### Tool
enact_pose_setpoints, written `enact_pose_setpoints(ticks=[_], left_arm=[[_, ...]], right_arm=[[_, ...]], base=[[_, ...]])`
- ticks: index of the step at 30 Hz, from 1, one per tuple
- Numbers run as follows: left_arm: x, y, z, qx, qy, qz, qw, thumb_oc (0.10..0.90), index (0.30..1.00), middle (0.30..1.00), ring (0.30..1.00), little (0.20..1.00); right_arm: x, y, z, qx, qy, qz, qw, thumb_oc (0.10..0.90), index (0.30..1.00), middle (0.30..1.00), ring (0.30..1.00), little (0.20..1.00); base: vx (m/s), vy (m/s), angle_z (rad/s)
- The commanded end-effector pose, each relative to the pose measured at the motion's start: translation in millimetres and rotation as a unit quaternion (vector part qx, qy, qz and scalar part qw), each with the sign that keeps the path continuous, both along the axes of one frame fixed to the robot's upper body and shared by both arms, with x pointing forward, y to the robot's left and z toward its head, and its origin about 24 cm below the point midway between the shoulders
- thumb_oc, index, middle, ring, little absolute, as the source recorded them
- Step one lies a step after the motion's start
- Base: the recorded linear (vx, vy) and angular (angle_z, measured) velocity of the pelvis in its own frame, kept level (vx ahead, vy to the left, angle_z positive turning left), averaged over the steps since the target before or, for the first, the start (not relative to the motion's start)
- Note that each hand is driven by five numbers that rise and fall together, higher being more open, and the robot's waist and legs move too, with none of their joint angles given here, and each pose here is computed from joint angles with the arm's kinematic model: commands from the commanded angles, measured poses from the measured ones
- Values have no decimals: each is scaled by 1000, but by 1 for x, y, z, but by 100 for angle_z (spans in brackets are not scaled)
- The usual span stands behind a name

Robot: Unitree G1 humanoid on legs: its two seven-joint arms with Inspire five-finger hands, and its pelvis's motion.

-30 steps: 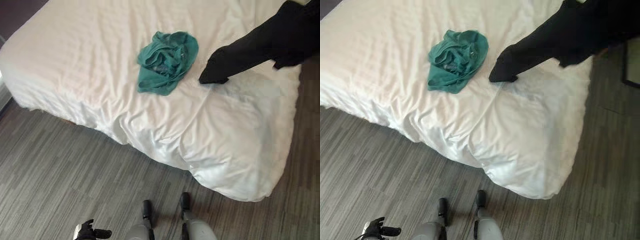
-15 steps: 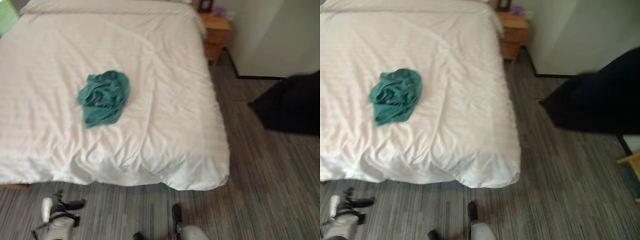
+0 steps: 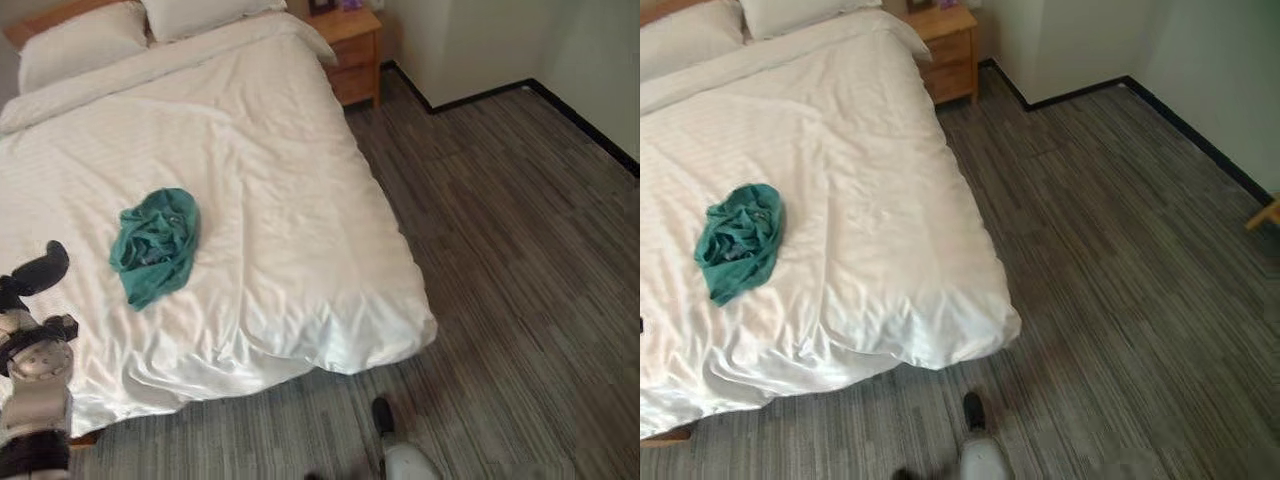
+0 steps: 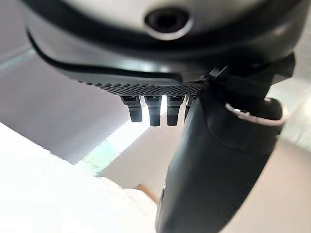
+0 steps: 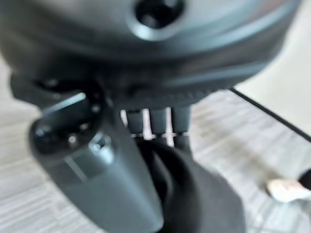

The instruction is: Pick up bed clothes into laundry basket.

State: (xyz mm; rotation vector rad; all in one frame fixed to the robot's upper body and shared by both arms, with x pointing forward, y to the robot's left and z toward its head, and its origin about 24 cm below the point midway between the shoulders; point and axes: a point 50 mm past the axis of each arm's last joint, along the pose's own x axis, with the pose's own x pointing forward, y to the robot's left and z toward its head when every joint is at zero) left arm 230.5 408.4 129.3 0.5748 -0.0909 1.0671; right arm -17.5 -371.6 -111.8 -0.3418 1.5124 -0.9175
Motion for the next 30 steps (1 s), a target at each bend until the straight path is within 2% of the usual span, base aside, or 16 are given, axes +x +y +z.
enact_pose_setpoints(ticks=[1,5,9,12,19,24,26,30], left_arm=[[8,15,62,99,-41,55,993,800,900,900,900,900],[35,-5,77,133,-31,13,991,800,900,900,900,900],[80,-34,82,157,17,-45,986,800,900,900,900,900],[97,-40,88,181,56,-46,981,800,900,900,900,900],[111,-27,104,252,183,19,950,800,900,900,900,900],[112,-23,122,295,213,50,930,800,900,900,900,900],[126,-44,139,331,211,51,918,800,900,900,900,900],[125,-41,140,334,235,61,911,800,900,900,900,900]], right_arm=[[-11,-18,14,-56,-1,-2,998,400,300,300,300,300],[-18,9,-4,-7,5,3,1000,400,300,300,300,300],[8,30,-19,27,2,83,996,400,300,300,300,300],[20,38,-23,35,-4,117,992,400,300,300,300,300],[16,45,-26,33,0,134,990,400,300,300,300,300],[10,56,-31,48,10,135,990,400,300,300,300,300],[36,65,-35,56,-3,178,982,400,300,300,300,300],[38,59,-32,52,2,184,982,400,300,300,300,300]], base=[[153,53,-72],[76,32,-25],[96,53,20],[57,26,-20],[60,55,-34],[40,50,-15],[41,24,-3],[30,22,8]])
